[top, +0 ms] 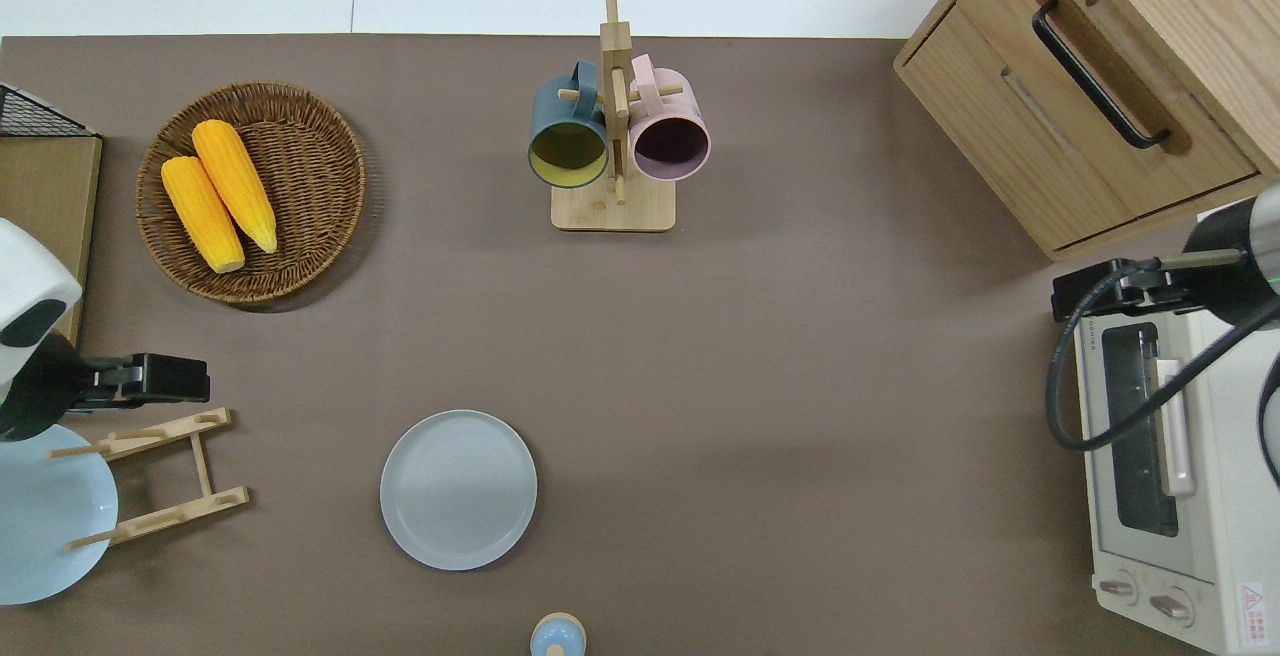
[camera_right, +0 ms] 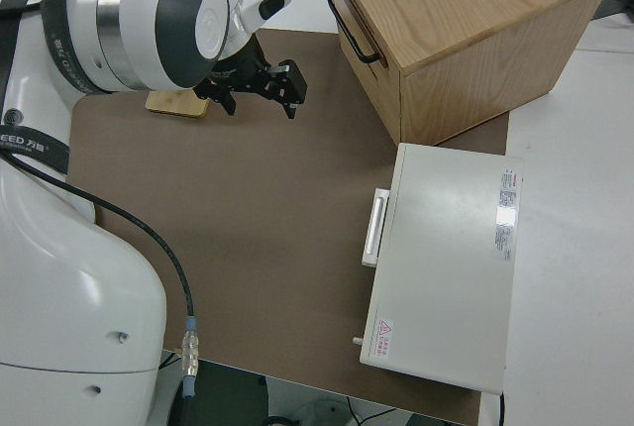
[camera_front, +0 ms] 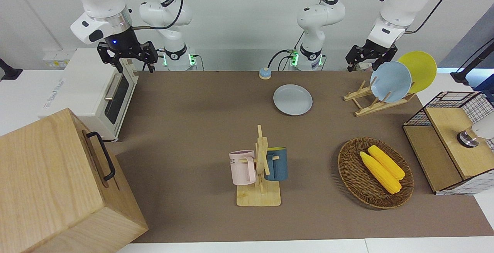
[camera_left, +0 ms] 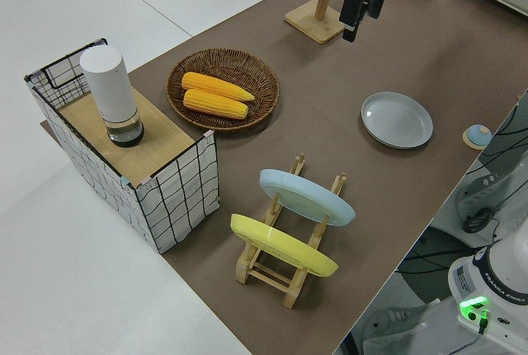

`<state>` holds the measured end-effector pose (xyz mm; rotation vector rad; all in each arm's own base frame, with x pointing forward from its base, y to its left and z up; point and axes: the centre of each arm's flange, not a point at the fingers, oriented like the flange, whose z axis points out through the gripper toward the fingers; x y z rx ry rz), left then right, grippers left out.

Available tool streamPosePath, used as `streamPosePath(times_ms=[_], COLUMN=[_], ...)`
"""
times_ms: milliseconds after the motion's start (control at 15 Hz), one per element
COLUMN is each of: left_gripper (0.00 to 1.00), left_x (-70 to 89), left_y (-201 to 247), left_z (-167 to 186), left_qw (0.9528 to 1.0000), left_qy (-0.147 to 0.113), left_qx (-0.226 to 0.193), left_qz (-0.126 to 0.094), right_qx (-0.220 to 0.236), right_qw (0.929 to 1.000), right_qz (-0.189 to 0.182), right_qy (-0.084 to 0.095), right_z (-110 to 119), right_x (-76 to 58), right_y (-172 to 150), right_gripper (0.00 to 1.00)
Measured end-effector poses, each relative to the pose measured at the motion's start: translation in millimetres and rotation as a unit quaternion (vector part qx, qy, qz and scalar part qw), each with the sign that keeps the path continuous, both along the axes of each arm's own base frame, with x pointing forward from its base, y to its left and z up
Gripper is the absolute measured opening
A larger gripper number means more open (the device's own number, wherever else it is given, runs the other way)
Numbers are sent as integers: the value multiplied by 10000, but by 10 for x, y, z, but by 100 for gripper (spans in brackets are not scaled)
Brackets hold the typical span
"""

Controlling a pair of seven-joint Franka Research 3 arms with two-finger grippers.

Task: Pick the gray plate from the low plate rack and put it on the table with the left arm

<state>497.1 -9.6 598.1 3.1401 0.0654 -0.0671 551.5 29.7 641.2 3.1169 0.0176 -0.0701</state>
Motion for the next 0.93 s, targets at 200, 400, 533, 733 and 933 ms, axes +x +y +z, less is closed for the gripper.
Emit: streamPosePath(times_ms=[200,400,533,733,933], left_gripper=[100,100,100,100,100], left_x=[10,50,67,72,75], left_y=[-30,-69,-35,75,87], left_z=[-14,-92,-118,-110,-91], left_qw=[9999,9997,9994,9983,9978], left_qy=[12,87,110,97,76], left_qx=[91,31,-57,-137,-143], left_qz=[-81,-226,-323,-558,-642], right_qx=[0,0,0,0,0], right_qw=[10000,10000,10000,10000,10000], right_qz=[0,0,0,0,0], right_qy=[0,0,0,0,0], right_z=[0,0,0,0,0], right_x=[0,0,0,0,0], right_y=[0,0,0,0,0], right_gripper=[99,99,99,99,99])
